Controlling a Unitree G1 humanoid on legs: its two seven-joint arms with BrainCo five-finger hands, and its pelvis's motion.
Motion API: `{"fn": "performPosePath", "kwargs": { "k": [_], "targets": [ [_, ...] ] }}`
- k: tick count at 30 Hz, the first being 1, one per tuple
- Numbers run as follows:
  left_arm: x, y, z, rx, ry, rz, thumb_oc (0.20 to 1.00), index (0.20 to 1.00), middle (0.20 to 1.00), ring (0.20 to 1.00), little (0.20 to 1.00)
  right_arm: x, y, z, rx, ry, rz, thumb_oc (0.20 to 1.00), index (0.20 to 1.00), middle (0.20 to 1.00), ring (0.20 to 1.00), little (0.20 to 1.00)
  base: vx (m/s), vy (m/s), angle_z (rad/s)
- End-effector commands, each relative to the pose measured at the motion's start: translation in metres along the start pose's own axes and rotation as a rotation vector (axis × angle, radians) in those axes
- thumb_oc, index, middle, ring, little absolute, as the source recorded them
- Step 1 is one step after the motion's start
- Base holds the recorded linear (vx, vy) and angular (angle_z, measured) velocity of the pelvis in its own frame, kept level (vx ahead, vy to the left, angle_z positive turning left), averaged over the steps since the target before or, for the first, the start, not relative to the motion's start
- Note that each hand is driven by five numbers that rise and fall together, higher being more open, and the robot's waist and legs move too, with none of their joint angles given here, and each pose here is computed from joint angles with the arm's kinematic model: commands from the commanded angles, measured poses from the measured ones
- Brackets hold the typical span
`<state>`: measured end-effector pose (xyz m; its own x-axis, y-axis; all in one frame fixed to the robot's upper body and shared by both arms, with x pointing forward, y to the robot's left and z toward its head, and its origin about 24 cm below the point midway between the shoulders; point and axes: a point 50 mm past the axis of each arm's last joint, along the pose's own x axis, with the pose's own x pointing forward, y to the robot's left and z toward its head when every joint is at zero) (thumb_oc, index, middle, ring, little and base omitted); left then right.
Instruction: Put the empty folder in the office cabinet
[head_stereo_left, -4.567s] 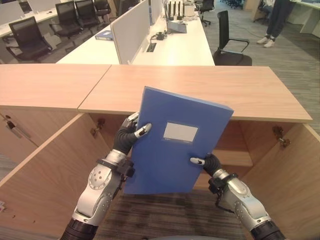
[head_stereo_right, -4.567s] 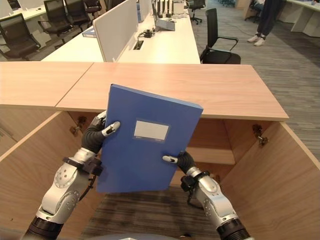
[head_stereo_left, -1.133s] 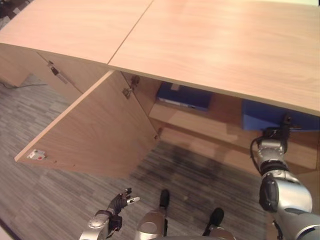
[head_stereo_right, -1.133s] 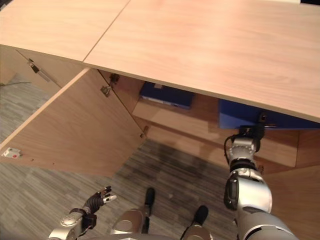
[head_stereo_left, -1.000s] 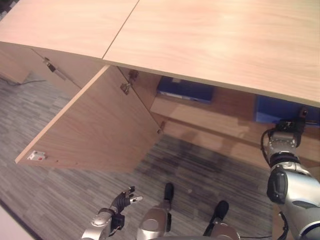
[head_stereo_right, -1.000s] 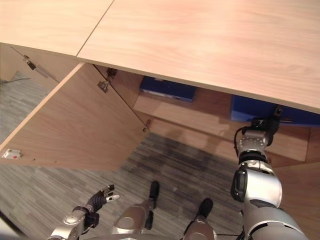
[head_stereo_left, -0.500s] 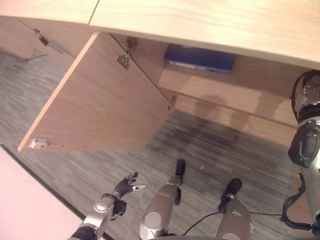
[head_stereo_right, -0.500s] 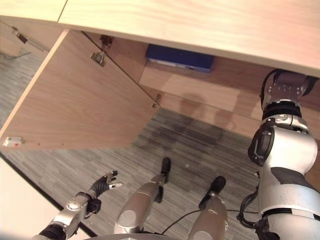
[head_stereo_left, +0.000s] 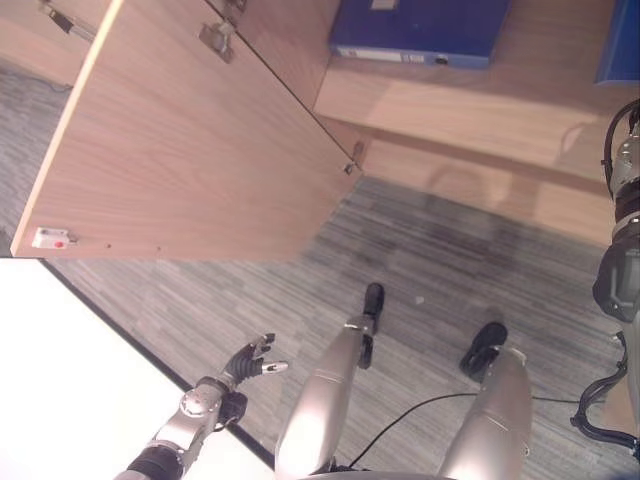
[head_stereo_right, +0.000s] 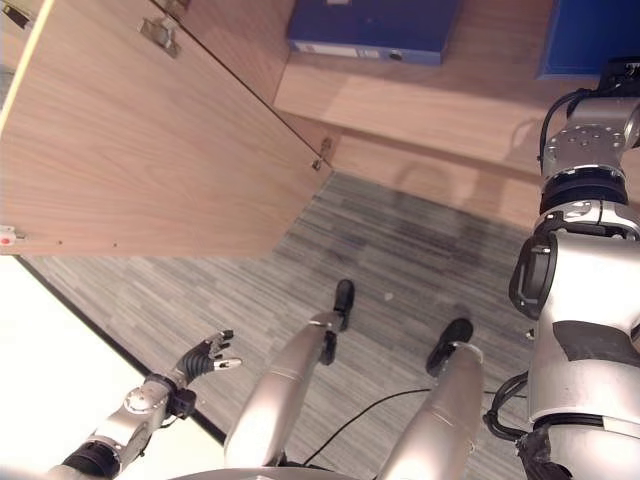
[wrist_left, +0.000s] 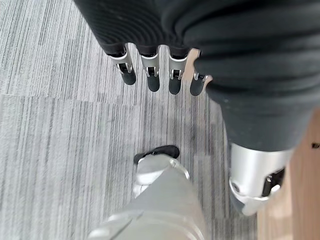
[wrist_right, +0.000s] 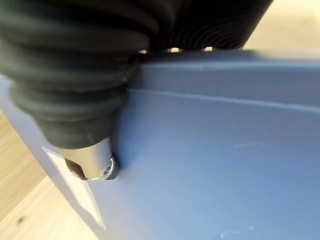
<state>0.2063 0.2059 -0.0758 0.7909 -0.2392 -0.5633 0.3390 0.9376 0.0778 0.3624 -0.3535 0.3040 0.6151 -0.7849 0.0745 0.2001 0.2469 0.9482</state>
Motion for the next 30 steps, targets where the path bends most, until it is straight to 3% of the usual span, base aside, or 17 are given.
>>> {"fn": "performPosePath", "kwargs": {
  "k": [1,11,30],
  "targets": [
    [-0.006,0.011,-0.005,-0.035,0.002,0.056,1.0,1.0,1.0,1.0,1.0,0.002,0.017,0.029,-0.037,-0.119,0.108,0.2,0.2,0.2,0.2,0.2,0.02,-0.027,0.05],
    [-0.002,0.007,0.005,-0.037,-0.043,0.049,1.0,1.0,1.0,1.0,1.0,0.006,-0.007,0.021,-0.063,-0.082,0.018,0.2,0.2,0.2,0.2,0.2,0.03,-0.003,0.03],
    [-0.009,0.011,-0.008,0.007,0.016,0.063,1.0,1.0,1.0,1.0,1.0,-0.006,0.074,0.071,-0.091,-0.232,0.131,0.2,0.2,0.2,0.2,0.2,0.02,-0.011,0.01]
  ]
}}
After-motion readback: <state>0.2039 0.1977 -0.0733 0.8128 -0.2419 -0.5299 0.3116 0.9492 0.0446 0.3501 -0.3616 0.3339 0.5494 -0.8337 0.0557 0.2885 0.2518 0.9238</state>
